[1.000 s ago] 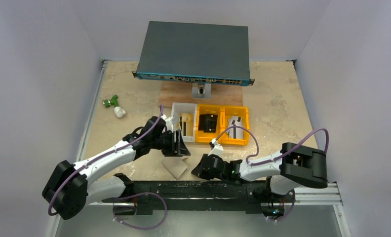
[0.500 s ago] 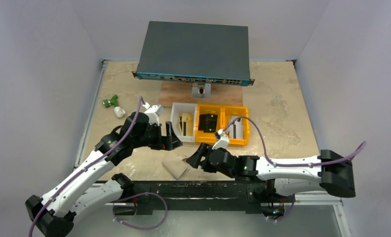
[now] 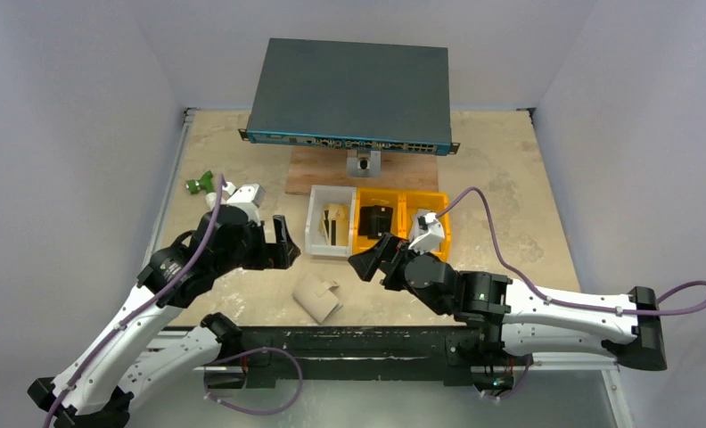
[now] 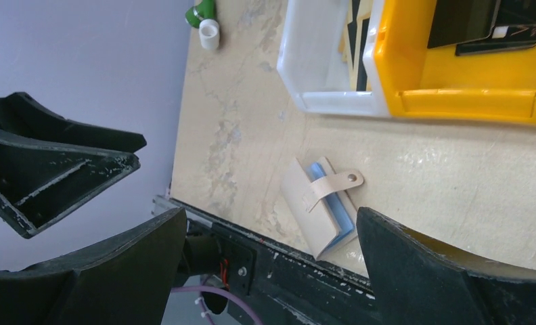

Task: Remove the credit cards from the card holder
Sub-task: Reset both arms

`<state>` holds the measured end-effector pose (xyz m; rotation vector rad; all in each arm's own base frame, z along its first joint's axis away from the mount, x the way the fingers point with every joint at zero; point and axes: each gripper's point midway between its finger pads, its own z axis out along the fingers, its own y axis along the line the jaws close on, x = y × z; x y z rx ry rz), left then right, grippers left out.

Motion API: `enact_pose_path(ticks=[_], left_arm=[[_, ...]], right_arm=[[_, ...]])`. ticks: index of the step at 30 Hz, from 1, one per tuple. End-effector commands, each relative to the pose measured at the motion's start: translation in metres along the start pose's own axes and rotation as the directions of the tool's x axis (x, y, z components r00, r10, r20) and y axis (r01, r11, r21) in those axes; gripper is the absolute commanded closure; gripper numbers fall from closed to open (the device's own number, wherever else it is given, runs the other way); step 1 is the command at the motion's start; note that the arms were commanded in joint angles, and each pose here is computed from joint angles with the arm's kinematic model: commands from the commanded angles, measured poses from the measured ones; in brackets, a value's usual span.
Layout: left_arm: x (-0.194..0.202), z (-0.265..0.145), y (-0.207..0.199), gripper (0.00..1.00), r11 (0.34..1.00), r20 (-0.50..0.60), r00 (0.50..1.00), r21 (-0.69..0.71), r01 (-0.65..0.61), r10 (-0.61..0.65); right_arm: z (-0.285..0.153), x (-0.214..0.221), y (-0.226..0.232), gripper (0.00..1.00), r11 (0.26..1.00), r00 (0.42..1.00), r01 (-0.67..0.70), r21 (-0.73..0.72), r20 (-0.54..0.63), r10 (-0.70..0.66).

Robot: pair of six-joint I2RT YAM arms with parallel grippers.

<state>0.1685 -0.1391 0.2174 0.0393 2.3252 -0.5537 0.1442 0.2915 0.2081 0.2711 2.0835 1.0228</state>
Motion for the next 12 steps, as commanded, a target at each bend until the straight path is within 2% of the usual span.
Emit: enact_pose_path(ticks=[1,12], left_arm=[[-0.0083,-0.0099,0.0132,0.05,0.998,0.049,0.998,-0.055,-0.029,0.032],[-0.0073,-0.0114,0.019,0.05,0.997,0.073,0.997,-0.07,-0.02,0.025]], right_arm=[[-0.0081,-0.0273,0.0044,0.01,0.999,0.996,0.027,0.022,0.085,-0.028],[-0.0084,-0.0294,0.0017,0.01,0.999,0.995,0.02,0.031,0.096,-0.023]])
